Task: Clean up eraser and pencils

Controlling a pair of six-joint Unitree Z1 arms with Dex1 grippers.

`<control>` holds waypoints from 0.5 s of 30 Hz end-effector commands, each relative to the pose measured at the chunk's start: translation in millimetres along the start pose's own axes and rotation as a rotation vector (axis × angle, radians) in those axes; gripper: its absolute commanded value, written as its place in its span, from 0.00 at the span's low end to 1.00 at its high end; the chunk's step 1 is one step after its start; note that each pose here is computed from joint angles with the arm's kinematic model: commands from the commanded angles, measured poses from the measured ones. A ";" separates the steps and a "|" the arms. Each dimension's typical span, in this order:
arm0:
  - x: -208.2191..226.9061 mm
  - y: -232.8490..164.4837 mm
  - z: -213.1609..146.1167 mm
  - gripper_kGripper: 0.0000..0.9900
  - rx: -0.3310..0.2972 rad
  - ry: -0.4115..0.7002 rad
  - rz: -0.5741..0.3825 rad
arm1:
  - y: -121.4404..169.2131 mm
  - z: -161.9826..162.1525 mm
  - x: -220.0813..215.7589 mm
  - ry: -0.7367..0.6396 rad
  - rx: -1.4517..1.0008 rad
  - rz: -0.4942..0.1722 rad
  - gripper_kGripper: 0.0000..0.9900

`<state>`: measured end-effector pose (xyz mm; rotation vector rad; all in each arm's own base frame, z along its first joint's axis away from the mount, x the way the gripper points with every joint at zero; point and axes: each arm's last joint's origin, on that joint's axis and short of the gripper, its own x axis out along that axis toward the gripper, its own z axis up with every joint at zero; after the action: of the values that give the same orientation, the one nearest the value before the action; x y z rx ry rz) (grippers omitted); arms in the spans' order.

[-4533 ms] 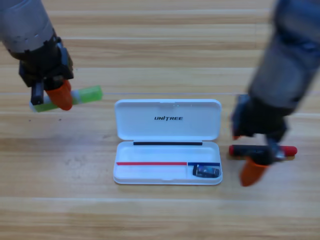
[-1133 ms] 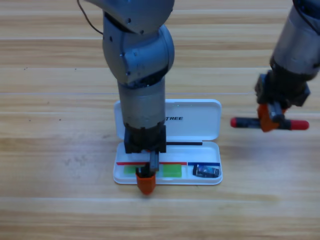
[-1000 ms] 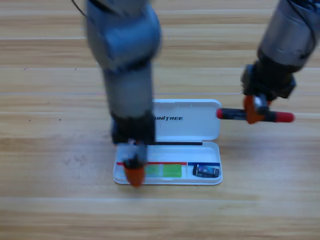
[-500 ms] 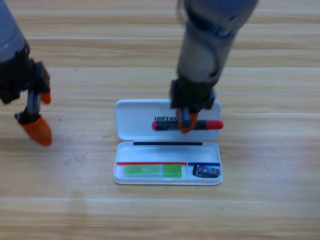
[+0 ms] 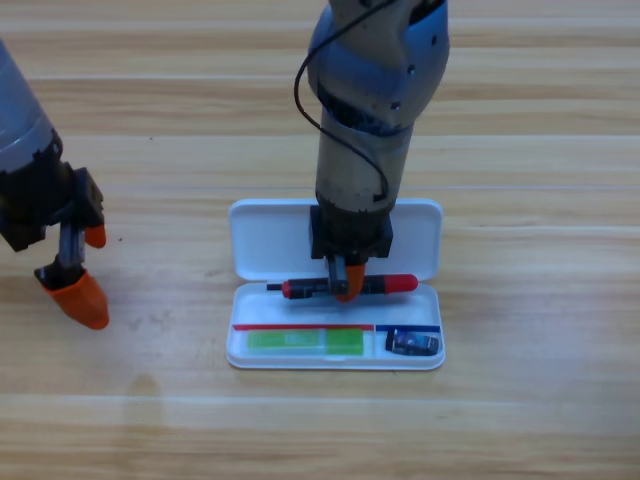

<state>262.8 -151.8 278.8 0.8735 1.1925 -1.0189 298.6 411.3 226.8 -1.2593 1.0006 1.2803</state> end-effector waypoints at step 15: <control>15.9 4.1 -6.3 1.00 -0.035 0.022 -0.035 | 21.1 6.1 -0.5 0.030 0.006 0.058 0.84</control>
<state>261.2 -151.0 275.0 0.8713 1.2000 -1.0213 296.1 410.6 226.8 -1.2506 1.0259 1.2739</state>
